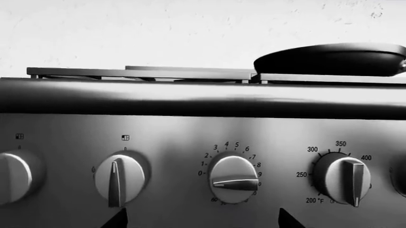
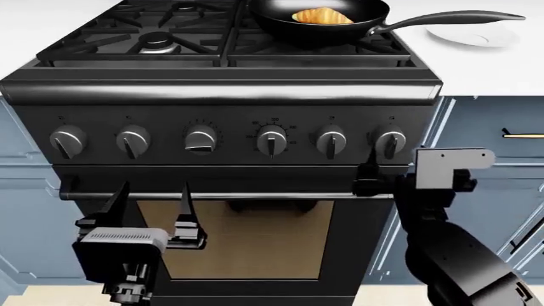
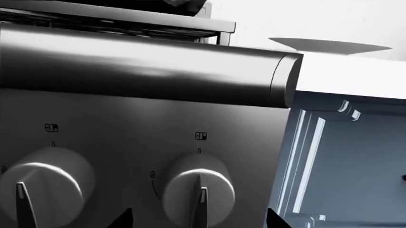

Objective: Pick the croissant and place it on the pan. Then turn on the stove to warm the croissant.

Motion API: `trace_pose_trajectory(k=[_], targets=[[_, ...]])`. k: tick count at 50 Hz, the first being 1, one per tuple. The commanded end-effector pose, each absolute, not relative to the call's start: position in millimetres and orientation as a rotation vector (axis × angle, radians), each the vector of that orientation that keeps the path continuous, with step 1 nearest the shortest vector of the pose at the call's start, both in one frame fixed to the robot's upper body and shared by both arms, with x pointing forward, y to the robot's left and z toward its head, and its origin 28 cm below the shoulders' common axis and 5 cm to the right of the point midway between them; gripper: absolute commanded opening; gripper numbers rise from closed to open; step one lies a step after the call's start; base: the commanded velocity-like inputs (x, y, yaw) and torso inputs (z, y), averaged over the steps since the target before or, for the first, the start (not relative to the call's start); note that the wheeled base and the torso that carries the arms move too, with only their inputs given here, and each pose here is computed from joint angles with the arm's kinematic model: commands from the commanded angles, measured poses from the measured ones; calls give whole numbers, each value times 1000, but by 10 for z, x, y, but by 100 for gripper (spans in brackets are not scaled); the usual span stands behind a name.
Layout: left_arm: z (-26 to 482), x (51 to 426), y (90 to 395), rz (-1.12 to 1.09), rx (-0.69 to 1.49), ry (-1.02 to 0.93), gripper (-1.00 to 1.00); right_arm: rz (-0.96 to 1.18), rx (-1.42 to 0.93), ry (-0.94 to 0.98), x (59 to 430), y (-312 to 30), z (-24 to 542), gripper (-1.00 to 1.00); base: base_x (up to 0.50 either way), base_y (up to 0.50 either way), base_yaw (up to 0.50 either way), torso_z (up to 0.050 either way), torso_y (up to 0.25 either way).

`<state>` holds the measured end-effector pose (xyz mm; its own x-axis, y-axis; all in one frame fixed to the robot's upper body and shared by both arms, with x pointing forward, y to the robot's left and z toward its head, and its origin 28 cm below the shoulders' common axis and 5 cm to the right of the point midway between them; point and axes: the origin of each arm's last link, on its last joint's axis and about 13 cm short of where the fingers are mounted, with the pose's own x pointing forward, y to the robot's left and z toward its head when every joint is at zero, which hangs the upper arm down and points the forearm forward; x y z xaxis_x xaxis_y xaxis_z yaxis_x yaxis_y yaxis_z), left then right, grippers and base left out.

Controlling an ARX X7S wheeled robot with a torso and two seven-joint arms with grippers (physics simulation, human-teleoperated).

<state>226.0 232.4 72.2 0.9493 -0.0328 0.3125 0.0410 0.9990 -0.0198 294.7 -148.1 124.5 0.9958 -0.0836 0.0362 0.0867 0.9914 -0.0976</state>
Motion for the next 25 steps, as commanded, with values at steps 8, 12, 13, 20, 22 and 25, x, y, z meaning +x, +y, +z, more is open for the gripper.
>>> trace_pose_trajectory(k=[8, 12, 13, 20, 22, 25], targets=[[702, 2283, 2322, -32, -23, -306, 100, -75, -107, -13, 3083, -1507, 1215, 100, 0, 0, 0, 0, 0], [701, 2283, 2321, -32, -23, -304, 100, -76, -108, -14, 3109, -1513, 1219, 100, 0, 0, 0, 0, 0], [701, 2284, 2321, -32, -23, -304, 100, -76, -108, -15, 3115, -1515, 1220, 100, 0, 0, 0, 0, 0], [699, 2287, 2322, -31, -22, -304, 100, -82, -109, -22, 3165, -1523, 1230, 100, 0, 0, 0, 0, 0], [699, 2288, 2323, -30, -22, -304, 100, -82, -110, -23, 3180, -1523, 1230, 100, 0, 0, 0, 0, 0], [696, 2290, 2323, -30, -21, -304, 100, -80, -113, -21, 3196, -1523, 1226, 100, 0, 0, 0, 0, 0]])
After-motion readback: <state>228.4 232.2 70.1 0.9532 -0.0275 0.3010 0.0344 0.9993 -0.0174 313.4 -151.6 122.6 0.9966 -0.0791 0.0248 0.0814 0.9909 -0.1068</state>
